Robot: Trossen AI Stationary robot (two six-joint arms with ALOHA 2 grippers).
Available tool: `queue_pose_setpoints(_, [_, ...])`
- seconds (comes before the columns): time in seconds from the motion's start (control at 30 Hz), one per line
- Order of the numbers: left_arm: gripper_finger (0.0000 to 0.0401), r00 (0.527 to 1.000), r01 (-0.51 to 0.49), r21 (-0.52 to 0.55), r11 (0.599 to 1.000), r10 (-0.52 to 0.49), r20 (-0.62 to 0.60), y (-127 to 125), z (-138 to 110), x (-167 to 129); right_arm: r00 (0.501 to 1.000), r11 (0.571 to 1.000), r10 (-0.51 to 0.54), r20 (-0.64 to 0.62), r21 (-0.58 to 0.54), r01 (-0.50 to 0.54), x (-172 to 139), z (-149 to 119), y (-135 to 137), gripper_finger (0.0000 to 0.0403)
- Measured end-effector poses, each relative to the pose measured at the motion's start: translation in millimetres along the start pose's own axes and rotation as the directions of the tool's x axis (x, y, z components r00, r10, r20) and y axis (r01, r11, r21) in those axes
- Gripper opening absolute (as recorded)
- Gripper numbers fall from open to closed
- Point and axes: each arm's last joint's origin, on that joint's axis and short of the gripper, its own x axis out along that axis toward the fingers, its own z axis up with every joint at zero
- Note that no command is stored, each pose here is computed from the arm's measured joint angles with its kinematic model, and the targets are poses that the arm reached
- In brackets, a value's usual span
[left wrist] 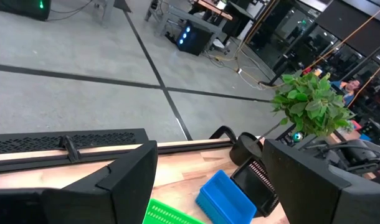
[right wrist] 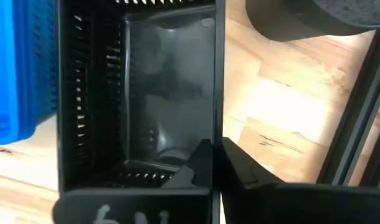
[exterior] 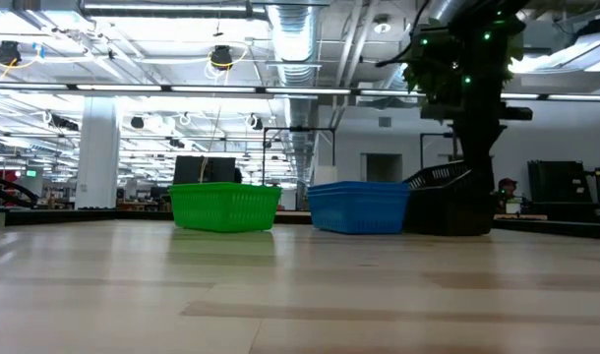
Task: Stack baskets by color
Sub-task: Stack the bottom black bin on top of the top black bins
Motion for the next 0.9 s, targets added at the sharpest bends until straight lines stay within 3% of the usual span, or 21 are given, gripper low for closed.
queue_pose_setpoints(0.47, [0.0278,1.0,-0.003,0.0,1.0,0.003,0.007,0.1,0.2,0.0,0.987,0.986,0.163,0.013,0.044,-0.163,-2.7,11.6,-9.6,0.0012])
queue_pose_setpoints(0.9, [0.0278,1.0,-0.004,-0.002,1.0,0.005,0.011,0.1,0.3,0.0,0.977,0.976,0.211,0.0,0.045,-0.211,-5.1,13.0,-12.5,0.0008])
